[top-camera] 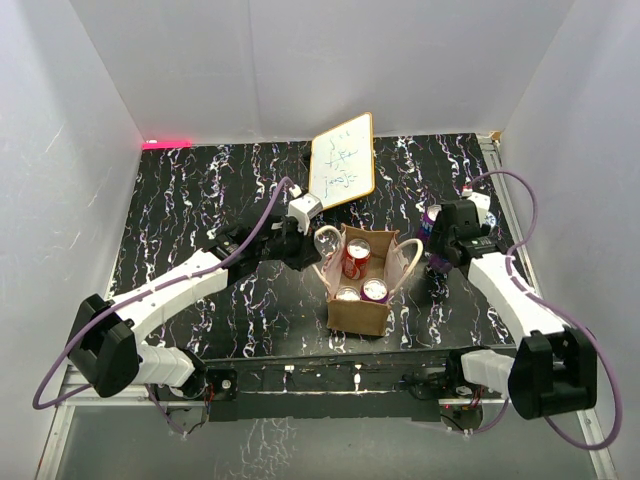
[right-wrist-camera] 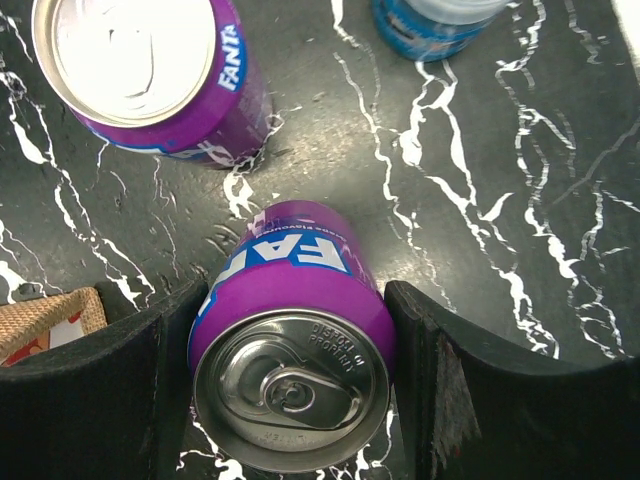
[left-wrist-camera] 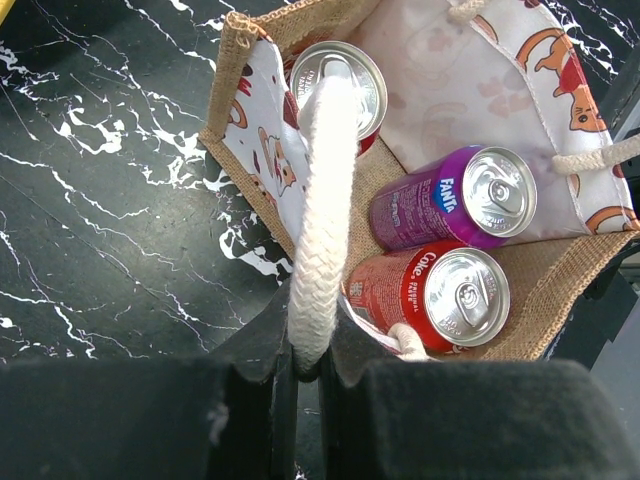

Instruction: Take the beverage out of the canvas bag

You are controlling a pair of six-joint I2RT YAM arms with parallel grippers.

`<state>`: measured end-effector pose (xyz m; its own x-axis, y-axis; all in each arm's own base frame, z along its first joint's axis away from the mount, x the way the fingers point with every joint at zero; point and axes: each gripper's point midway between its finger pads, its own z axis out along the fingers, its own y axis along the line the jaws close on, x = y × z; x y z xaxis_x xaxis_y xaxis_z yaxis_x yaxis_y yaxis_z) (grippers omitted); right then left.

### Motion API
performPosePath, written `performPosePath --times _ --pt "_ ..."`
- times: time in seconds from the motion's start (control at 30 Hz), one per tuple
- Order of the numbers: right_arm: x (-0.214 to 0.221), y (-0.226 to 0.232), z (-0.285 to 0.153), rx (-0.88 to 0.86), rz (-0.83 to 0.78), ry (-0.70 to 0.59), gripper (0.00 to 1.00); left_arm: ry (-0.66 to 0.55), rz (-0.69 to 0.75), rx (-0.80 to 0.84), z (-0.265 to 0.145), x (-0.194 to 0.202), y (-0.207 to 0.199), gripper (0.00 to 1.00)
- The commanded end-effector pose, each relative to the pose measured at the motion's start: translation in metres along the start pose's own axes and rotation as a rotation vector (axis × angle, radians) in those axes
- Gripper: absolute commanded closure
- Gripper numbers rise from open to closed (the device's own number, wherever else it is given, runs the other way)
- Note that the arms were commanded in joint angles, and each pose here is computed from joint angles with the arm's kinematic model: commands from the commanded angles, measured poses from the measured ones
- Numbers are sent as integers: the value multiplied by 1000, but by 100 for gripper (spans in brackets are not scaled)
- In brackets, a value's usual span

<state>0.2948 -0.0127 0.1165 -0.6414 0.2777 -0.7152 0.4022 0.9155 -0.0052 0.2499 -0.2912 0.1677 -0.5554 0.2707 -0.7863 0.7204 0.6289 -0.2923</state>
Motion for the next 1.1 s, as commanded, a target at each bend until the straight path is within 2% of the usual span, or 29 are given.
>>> performPosePath --times 0.0,0.17,0.37,0.6,0.67,0.7,0.73,0.87,1.07 --pt "-40 23 7 -74 34 -113 92 -27 12 23 -6 -4 -5 100" --pt "-39 27 16 -68 18 -90 90 -26 19 27 -6 -6 -6 100" --pt "-32 31 23 -83 4 -59 78 -24 21 18 -6 -5 -4 100" --pt "-29 35 25 -107 -30 -40 45 -17 19 20 -4 -4 -3 100" --pt "-29 34 26 -101 -35 -40 33 -15 19 26 -3 -4 -4 100" --pt "-29 33 26 -96 -35 -42 24 -17 18 26 -4 -4 -4 100" --pt "-30 32 25 -94 -37 -46 21 -17 19 23 -3 -4 -4 100" --pt "-36 32 18 -98 -43 -44 15 -6 18 21 -1 -2 -3 100" --pt "-56 40 -11 -167 -26 -67 13 4 16 13 2 0 0 100"
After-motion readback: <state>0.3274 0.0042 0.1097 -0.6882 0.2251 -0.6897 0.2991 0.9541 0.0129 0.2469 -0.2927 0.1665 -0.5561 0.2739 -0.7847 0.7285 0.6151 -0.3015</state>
